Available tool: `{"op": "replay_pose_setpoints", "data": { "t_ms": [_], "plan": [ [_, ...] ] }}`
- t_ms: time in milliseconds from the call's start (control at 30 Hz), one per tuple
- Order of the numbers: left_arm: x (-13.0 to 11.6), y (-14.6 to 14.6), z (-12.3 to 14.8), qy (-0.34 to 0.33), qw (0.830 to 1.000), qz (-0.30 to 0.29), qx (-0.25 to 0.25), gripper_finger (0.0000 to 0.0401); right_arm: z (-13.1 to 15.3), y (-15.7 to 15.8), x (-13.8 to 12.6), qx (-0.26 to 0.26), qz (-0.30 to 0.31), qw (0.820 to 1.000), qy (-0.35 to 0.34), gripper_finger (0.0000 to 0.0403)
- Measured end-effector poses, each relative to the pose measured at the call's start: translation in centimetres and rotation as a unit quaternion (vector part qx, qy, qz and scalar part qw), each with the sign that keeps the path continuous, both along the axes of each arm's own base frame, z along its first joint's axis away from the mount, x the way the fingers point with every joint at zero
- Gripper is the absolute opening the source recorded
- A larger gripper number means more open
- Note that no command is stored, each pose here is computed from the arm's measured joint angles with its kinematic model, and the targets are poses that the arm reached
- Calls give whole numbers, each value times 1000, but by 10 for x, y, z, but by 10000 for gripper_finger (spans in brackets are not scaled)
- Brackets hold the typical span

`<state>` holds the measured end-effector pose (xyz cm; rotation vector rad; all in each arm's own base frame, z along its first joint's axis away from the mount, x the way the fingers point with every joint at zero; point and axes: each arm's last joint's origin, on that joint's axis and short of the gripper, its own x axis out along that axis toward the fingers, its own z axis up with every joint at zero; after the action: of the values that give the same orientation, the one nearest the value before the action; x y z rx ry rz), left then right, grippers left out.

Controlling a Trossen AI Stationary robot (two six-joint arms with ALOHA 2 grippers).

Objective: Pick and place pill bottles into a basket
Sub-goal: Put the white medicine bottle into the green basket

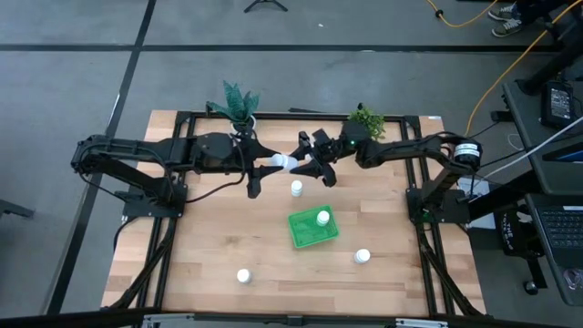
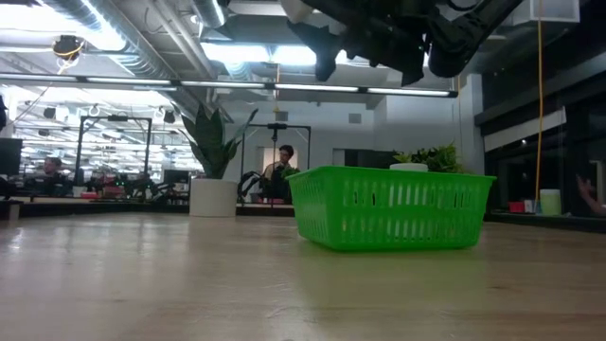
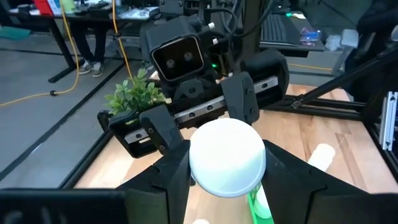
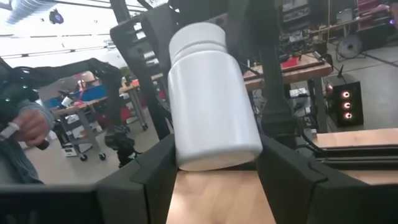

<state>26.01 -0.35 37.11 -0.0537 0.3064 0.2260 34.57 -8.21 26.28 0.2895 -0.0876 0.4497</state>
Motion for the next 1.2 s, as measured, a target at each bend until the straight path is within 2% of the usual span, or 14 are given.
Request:
{"op": "replay_pose_setpoints", "data": {
  "t_ms": [333,600,733,867,1000,1200],
  "plan": [
    [-1,0,-1,7,1000,0,6,158,6,2,-5,-19,3,1000,8,216],
    [-1,0,-1,8,1000,-3,5,158,6,2,-5,-17,6,1000,12,292],
    [-1,0,-1,8,1000,-2,4,158,3,-6,-7,-3,-3,999,34,317],
    [-2,-3,-3,15,1000,2,-4,158,-1,-16,-12,-4,-17,998,67,323],
    [-7,-13,3,-3,1000,-24,-17,158,1,-25,-22,-23,-42,994,97,323],
    [-11,-22,-1,26,998,-57,-30,158,31,-28,-49,-70,-64,992,78,323]
  ]
}}
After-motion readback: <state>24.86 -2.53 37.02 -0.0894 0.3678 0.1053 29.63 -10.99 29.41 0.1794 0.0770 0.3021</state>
